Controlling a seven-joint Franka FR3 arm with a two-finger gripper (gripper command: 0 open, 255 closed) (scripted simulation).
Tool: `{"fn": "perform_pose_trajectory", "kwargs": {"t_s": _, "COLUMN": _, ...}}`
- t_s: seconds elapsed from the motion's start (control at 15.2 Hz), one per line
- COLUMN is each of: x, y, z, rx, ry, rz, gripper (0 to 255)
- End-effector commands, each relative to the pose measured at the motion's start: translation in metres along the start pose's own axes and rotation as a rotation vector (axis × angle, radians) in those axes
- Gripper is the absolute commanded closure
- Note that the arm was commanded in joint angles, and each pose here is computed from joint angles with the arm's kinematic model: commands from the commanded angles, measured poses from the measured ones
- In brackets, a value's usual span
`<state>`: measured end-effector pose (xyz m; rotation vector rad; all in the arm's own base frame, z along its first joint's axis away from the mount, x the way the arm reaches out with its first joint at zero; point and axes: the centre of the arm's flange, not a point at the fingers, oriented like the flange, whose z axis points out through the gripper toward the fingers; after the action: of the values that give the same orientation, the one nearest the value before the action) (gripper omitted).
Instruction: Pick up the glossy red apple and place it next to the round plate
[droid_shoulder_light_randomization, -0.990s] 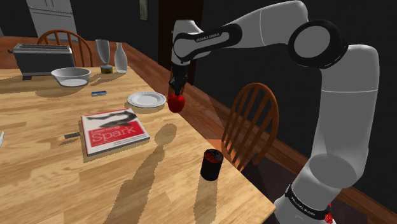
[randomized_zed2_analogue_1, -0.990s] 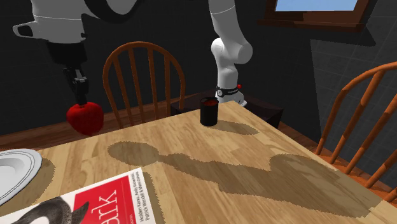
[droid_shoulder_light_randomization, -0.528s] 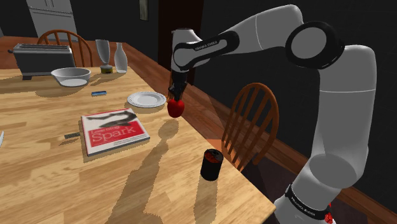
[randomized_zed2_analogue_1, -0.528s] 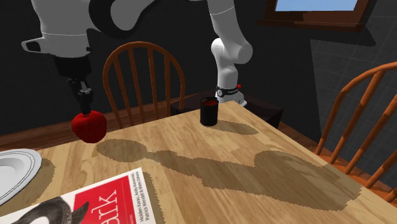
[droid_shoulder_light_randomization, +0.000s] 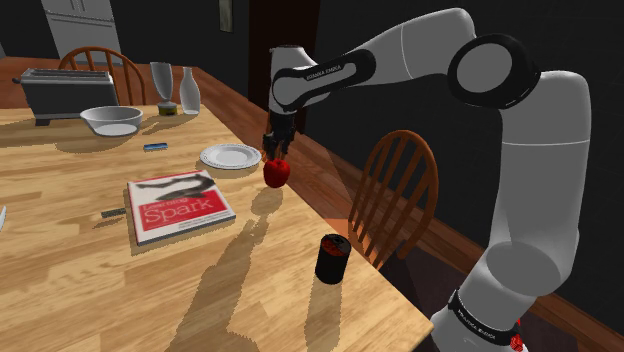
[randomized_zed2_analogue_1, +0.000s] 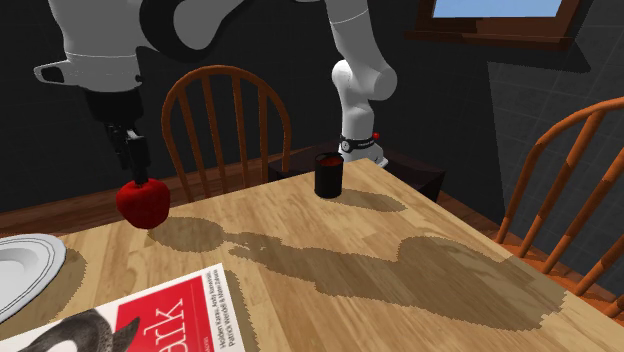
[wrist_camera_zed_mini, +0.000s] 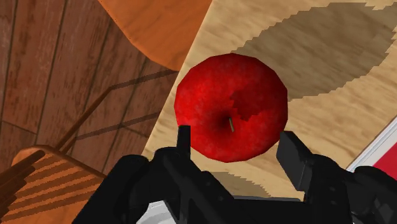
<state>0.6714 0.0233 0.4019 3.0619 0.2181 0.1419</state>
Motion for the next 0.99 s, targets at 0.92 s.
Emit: {"fn": "perform_pose_trajectory", "kwargs": {"t_s": 0.92, "x": 0.000, "y": 0.000, "z": -0.050, "rx": 0.000, "ry": 0.000, "rz": 0.000, "gripper": 0}}
